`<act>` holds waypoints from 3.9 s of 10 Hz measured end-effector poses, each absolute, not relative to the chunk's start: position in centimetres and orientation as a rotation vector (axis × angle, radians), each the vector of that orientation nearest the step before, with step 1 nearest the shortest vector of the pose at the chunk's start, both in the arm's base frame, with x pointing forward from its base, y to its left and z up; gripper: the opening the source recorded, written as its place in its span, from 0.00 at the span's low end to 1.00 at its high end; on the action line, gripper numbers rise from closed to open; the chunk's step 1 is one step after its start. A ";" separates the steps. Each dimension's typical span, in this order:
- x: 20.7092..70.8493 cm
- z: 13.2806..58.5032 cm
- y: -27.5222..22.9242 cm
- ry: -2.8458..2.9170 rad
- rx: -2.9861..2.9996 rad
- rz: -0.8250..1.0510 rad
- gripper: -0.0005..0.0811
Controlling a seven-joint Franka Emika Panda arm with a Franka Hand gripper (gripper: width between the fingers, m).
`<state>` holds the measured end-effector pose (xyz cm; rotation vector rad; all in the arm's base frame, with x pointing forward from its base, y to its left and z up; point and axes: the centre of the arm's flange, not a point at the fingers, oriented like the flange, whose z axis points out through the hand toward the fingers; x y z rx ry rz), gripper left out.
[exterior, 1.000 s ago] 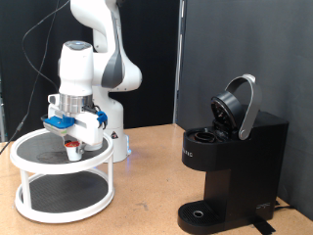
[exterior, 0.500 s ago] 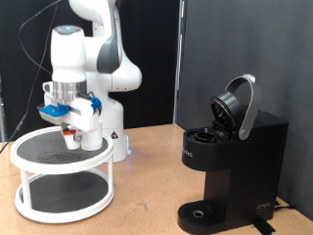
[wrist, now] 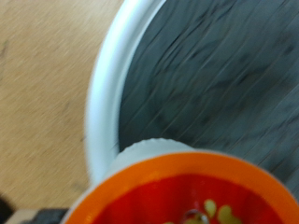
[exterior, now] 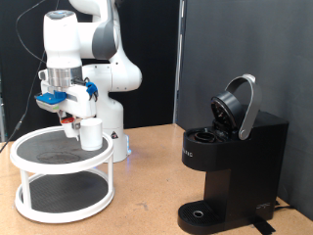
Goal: Make a cup of coffee with the keurig machine
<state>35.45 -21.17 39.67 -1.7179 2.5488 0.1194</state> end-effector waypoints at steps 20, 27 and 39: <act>46.5 50.4 -6.4 2.363 -1.216 0.788 0.45; 48.0 52.4 -0.7 2.401 -1.139 0.902 0.45; 50.1 47.6 3.4 2.527 -1.152 0.744 0.45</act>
